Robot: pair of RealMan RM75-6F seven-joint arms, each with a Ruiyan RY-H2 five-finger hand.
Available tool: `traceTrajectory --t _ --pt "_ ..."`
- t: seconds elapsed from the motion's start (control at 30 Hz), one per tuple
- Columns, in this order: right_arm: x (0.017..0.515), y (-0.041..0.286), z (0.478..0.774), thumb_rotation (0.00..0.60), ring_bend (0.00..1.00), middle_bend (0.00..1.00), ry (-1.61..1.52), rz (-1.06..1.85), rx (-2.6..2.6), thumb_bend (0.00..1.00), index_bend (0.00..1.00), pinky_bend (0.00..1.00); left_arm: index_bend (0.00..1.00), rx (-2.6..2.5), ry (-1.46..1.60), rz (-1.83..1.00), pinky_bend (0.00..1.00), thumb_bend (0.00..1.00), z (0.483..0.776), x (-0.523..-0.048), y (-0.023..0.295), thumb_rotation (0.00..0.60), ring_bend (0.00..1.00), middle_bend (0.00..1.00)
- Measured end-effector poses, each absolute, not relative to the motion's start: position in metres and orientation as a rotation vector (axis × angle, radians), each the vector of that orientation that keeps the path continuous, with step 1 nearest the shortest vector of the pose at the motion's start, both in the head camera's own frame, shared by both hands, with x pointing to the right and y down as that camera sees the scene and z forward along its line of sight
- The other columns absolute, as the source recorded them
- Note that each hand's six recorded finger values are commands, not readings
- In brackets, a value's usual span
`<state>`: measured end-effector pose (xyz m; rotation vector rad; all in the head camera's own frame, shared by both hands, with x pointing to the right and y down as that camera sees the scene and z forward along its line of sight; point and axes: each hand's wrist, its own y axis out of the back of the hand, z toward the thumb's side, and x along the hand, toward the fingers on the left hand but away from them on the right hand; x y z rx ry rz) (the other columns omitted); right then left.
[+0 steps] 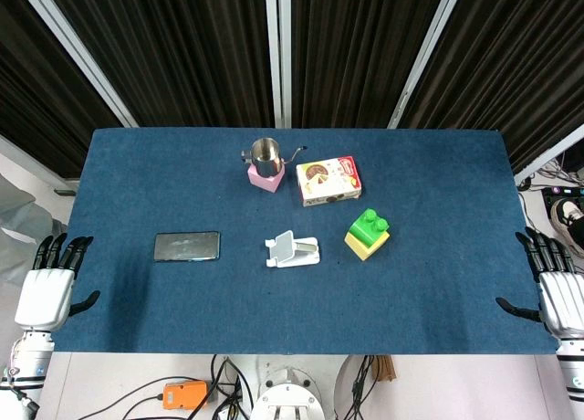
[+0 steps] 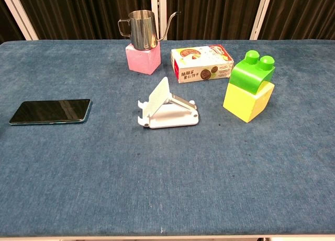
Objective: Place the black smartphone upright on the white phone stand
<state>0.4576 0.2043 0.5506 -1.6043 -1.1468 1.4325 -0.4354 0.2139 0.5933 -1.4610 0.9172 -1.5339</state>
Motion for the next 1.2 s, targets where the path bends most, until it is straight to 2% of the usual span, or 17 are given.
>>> traceTrajectory --t 0.2,0.43,0.77,0.97,1.2 --pt "0.457 0.2 0.547 0.6 0.0 0.06 -1.139 1.425 -1.595 0.09 0.0 0.11 0.12 -1.489 0.931 -1.514 0.0 0.12 0.598 -0.425 0.204 0.6 0.04 0.15" --pt "0.457 0.193 0.535 0.6 0.0 0.06 -1.139 1.402 -1.564 0.09 0.0 0.11 0.15 -1.596 0.921 -1.439 0.0 0.12 0.614 -0.387 0.171 0.6 0.04 0.15" --pt "0.458 0.19 0.537 0.6 0.0 0.06 -1.136 1.429 -1.559 0.09 0.0 0.11 0.17 -1.784 0.804 -1.502 0.0 0.12 0.676 -0.329 0.125 0.6 0.01 0.12" --pt "0.46 0.187 0.545 0.6 0.0 0.06 -1.136 1.461 -1.565 0.09 0.0 0.11 0.17 -1.825 0.722 -1.625 0.0 0.11 0.713 -0.318 0.12 0.6 0.0 0.11" --pt "0.457 0.181 0.553 0.6 0.0 0.06 -1.125 1.473 -1.581 0.09 0.0 0.11 0.17 -1.862 0.664 -1.711 0.0 0.11 0.739 -0.308 0.122 0.6 0.0 0.11"
